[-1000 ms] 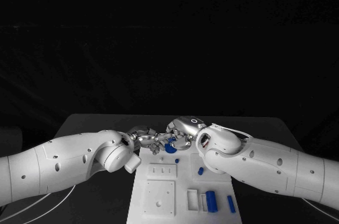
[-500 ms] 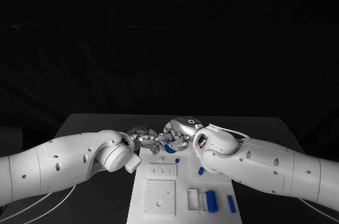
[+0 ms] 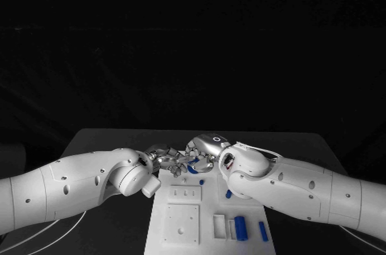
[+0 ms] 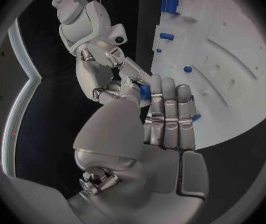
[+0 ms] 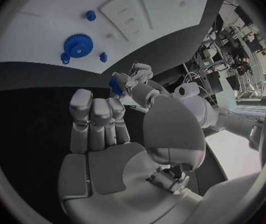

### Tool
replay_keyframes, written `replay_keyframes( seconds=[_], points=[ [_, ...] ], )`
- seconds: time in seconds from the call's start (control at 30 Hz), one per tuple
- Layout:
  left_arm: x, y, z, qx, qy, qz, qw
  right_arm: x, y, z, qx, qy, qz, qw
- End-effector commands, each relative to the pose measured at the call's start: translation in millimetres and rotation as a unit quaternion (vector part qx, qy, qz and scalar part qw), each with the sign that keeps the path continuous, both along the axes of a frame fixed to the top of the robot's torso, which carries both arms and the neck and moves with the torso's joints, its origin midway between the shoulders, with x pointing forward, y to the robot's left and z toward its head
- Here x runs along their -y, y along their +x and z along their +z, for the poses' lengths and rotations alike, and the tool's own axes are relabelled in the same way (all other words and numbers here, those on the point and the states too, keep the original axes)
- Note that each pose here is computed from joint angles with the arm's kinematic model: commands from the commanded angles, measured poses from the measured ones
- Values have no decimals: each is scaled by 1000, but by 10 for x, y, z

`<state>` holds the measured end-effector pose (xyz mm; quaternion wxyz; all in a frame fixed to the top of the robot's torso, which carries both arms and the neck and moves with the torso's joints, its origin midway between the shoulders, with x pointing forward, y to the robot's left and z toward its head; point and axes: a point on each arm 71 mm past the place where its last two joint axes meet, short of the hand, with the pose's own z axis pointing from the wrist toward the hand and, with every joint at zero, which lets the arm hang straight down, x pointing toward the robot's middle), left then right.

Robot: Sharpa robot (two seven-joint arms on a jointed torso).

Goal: Assemble the parts on the task board

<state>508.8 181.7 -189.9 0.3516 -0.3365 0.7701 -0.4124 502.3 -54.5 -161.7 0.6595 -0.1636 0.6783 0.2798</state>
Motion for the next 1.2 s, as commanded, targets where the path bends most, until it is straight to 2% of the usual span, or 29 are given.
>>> replay_keyframes(
  seconds=[0.03,1.2],
  points=[
    [49,4,63,12,-18,-7,1000,-21,-25,-66,-11,-18,9,1000],
    [89,-9,22,-31,-39,-1,999,-46,-45,-127,-18,-22,10,1000]
  ],
)
